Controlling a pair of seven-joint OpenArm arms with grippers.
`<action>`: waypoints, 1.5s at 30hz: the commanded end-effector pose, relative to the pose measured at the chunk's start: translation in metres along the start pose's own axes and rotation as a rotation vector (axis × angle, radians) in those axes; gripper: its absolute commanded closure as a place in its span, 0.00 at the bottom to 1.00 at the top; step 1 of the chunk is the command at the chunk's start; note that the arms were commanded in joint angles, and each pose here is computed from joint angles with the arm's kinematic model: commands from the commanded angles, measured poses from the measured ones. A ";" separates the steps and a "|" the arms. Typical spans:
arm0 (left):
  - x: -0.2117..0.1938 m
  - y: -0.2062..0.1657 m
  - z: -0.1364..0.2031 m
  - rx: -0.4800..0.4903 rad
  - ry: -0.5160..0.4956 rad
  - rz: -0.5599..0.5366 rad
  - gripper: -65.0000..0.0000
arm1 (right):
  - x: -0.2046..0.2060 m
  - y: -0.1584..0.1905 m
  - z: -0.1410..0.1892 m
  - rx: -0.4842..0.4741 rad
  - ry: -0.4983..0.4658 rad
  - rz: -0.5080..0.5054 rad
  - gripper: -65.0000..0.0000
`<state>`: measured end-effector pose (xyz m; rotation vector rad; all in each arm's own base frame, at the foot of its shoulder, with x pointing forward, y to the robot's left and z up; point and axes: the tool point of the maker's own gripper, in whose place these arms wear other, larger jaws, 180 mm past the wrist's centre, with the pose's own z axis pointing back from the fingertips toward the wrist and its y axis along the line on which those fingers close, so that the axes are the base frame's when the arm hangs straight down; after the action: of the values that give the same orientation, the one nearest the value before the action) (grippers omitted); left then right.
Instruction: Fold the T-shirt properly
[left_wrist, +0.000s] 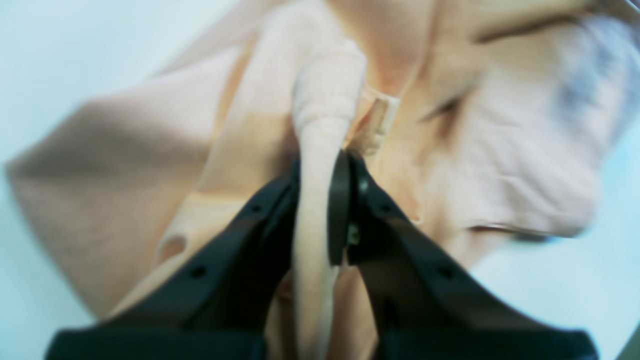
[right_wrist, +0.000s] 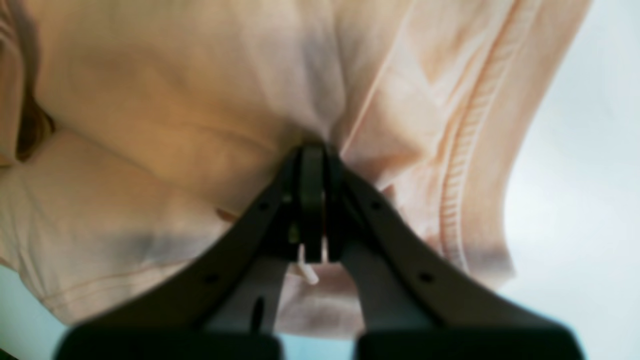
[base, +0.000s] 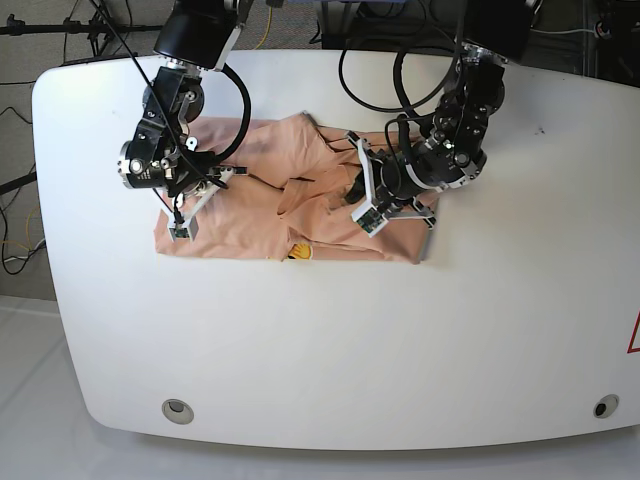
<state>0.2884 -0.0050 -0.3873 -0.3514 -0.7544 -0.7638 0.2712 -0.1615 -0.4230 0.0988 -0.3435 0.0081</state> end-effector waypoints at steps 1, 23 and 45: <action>0.026 -0.009 0.000 -0.020 -0.075 -0.007 1.00 | -0.002 0.003 0.000 0.007 0.018 0.001 1.00; 0.043 -0.032 -0.013 -0.012 -0.088 0.023 0.96 | -0.003 0.003 0.000 0.007 0.021 0.000 1.00; 0.028 -0.045 -0.023 -0.044 -0.039 0.021 0.44 | -0.003 0.003 0.000 0.007 0.021 0.000 1.00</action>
<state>0.2733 -0.0526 -0.3960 -0.3872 -0.7194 -0.7525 0.2710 -0.1614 -0.4231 0.0988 -0.3429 0.0080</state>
